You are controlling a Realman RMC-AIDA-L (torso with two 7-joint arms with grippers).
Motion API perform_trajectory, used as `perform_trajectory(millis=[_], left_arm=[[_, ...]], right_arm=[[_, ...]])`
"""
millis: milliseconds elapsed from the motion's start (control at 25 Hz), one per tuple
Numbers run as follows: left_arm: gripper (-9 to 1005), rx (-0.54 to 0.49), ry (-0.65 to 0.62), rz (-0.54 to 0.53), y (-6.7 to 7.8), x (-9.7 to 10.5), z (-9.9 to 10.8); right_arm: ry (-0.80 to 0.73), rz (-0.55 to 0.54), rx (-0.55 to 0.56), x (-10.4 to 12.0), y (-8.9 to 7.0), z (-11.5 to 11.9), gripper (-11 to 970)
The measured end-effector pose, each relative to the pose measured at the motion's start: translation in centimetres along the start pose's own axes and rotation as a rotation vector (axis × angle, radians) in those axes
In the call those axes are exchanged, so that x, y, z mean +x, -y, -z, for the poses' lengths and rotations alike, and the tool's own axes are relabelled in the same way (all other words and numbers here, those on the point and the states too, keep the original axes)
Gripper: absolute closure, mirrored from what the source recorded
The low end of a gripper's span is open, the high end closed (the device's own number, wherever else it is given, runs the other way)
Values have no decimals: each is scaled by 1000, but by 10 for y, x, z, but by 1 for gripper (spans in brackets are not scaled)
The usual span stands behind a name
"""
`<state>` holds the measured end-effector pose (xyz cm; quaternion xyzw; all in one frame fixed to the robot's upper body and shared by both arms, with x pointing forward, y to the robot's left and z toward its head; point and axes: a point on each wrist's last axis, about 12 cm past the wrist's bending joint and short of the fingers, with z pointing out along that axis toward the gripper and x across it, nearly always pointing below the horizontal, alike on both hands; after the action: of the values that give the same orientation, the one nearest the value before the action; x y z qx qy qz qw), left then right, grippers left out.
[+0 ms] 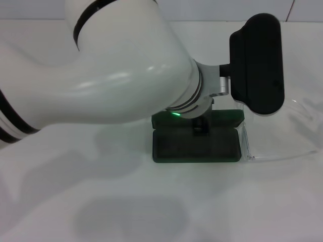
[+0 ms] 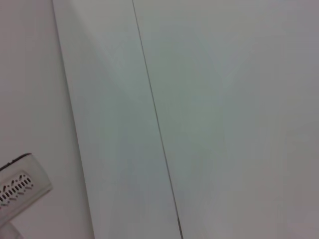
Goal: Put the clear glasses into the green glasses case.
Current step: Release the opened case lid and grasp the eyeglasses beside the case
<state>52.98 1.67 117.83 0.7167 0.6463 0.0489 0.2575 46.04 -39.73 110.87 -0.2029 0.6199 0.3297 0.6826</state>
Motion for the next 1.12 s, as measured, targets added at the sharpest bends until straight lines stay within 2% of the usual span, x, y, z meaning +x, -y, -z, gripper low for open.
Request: perform_trajectory(millis=[440, 680, 920, 1120], left_arm=[[568, -30, 64, 0, 3, -6, 23], [570, -74, 119, 65, -1, 2, 43], [571, -134, 261, 230, -14, 23, 78], [572, -93, 453, 370, -16, 56, 107]], right_arm=[[8, 8, 28, -3, 3, 6, 328], [12, 9, 39, -4, 4, 8, 328], [15, 6, 53, -4, 4, 11, 328], [8, 5, 80, -4, 7, 14, 328]])
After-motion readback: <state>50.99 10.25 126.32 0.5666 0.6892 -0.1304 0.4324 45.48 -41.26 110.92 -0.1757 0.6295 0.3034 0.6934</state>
